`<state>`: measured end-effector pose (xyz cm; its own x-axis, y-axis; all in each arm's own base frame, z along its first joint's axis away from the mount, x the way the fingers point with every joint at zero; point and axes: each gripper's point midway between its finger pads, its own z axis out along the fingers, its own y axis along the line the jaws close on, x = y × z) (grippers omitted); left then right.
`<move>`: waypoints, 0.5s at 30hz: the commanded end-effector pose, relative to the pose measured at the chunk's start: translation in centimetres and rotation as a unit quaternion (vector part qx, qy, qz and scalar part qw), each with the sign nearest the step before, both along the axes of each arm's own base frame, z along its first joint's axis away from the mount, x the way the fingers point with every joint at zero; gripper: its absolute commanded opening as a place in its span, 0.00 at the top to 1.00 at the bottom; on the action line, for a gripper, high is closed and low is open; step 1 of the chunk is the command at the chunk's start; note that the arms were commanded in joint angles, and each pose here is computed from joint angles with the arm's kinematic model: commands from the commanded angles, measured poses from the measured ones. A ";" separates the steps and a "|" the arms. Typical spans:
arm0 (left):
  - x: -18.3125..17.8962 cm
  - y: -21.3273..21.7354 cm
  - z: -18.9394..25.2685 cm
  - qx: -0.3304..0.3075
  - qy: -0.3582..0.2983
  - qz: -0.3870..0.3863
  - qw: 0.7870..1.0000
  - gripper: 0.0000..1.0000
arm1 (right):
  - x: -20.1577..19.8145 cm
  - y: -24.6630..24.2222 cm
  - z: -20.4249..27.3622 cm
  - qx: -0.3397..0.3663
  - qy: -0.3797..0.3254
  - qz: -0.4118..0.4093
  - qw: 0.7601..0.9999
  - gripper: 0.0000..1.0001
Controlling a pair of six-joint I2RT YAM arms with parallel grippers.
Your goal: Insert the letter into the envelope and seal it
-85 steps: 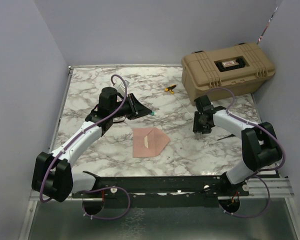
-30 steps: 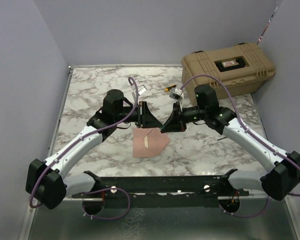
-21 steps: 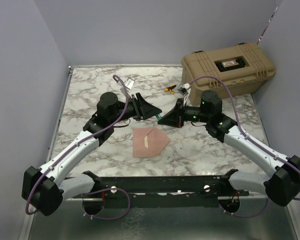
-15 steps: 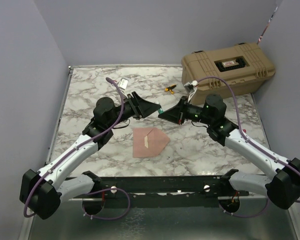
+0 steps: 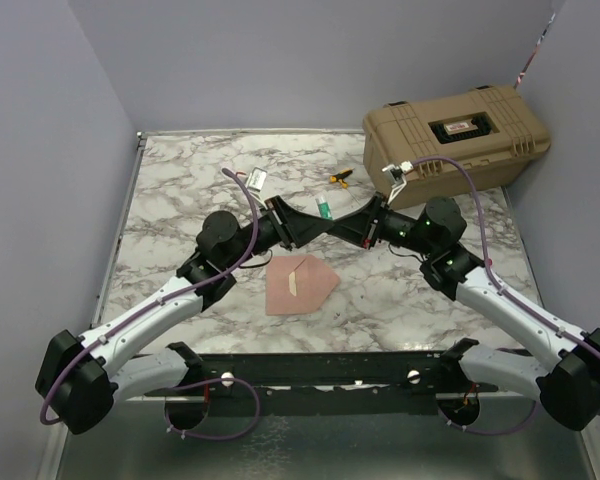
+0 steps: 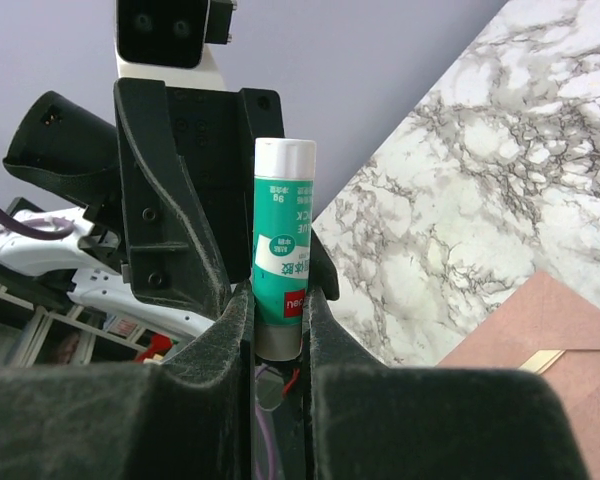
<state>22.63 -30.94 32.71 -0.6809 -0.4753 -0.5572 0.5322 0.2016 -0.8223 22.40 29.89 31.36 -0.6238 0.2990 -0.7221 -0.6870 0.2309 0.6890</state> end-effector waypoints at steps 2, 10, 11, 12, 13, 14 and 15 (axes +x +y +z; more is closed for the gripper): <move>-0.4 0.3 0.5 -0.025 -0.003 0.027 0.999 0.63 | -2.3 0.1 1.3 0.017 -0.027 0.044 0.999 0.99; -0.7 1.1 1.7 -0.032 -0.044 0.038 0.998 0.41 | -2.7 0.0 1.5 0.013 -0.029 0.051 0.998 0.99; -0.8 1.0 1.7 -0.030 -0.046 0.037 0.998 0.44 | -2.8 0.1 1.6 0.013 -0.030 0.055 0.998 0.99; -0.7 1.0 1.6 -0.029 -0.045 0.038 0.998 0.47 | -2.9 0.1 1.7 0.013 -0.029 0.060 0.998 0.99; -0.6 1.1 1.5 -0.029 -0.044 0.041 0.998 0.49 | -3.3 0.2 1.7 0.013 -0.032 0.073 0.997 0.99; -0.6 1.1 1.5 -0.031 -0.045 0.043 0.998 0.49 | -3.5 0.3 1.7 0.014 -0.033 0.082 0.996 0.99; -0.6 1.2 1.6 -0.032 -0.045 0.045 0.997 0.50 | -3.7 0.3 1.7 0.017 -0.032 0.084 0.996 0.99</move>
